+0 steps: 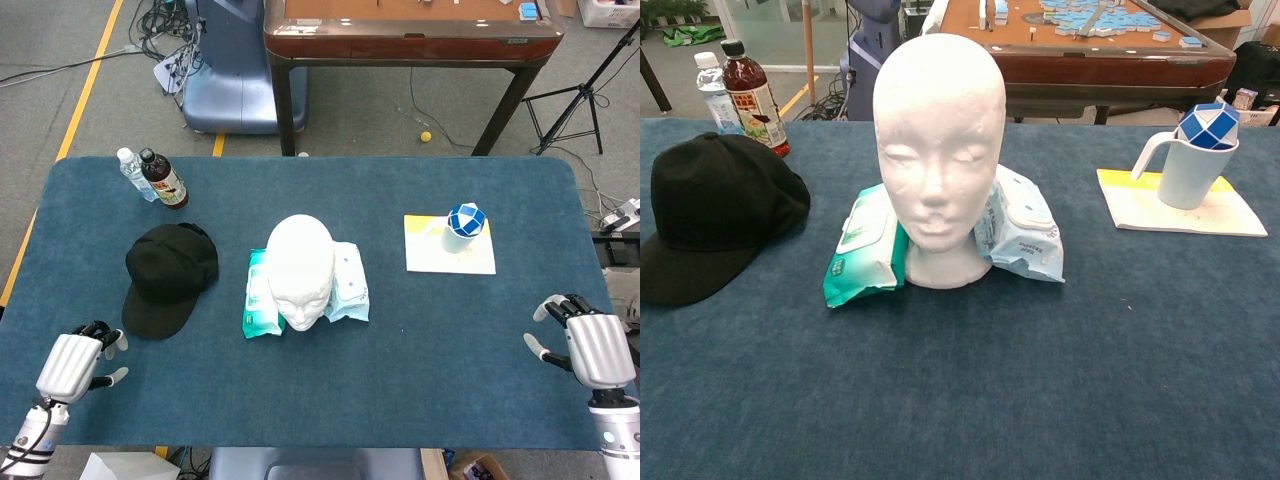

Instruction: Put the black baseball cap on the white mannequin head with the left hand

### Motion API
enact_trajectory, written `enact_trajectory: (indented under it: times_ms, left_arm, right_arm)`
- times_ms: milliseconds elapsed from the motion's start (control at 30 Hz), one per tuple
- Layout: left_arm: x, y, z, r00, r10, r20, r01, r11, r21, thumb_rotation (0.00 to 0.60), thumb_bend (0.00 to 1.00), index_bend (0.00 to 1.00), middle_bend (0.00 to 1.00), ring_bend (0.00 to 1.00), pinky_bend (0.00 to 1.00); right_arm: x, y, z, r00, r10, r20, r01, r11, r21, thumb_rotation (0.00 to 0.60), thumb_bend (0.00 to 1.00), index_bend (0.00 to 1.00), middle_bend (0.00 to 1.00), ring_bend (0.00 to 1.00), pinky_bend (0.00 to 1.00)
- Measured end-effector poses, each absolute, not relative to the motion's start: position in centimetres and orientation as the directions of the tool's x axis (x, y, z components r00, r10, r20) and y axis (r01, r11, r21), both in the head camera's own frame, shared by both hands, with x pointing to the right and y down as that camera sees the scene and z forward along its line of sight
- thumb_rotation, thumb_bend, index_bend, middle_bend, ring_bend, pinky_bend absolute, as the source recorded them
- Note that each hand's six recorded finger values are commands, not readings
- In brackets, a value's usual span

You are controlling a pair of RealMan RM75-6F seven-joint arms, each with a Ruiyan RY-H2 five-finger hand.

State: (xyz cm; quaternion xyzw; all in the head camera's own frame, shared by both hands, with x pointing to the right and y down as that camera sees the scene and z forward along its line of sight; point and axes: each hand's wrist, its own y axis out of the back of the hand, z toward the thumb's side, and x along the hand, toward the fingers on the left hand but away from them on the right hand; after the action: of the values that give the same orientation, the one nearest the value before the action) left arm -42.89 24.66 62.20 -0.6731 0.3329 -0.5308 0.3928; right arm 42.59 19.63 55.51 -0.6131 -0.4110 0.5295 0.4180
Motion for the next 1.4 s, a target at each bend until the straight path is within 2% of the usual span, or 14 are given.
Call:
enact_trajectory:
  times_ms: [167, 733, 1400]
  left_arm:
    - [-43.2, 24.6, 63.7, 0.216, -0.857, 0.468, -0.021, -0.484, -0.875, 0.6, 0.07, 0.54, 0.67, 0.36, 0.48]
    - [-43.5, 23.1, 67.5, 0.223, -0.87, 0.439, 0.011, -0.449, -0.894, 0.6, 0.07, 0.53, 0.67, 0.36, 0.48]
    - [-44.0, 21.7, 69.5, 0.228, -0.882, 0.413, -0.003, -0.425, -0.905, 0.6, 0.07, 0.53, 0.67, 0.36, 0.48]
  right_arm:
    - [42.7, 19.6, 55.6, 0.098, 0.946, -0.308, 0.061, -0.315, -0.947, 0.6, 0.2, 0.54, 0.48, 0.38, 0.66]
    - [42.6, 19.6, 55.3, 0.105, 0.947, -0.304, 0.077, -0.313, -0.947, 0.6, 0.21, 0.53, 0.48, 0.38, 0.66]
    - [42.5, 19.8, 55.1, 0.114, 0.948, -0.299, 0.074, -0.308, -0.949, 0.6, 0.2, 0.54, 0.48, 0.38, 0.66]
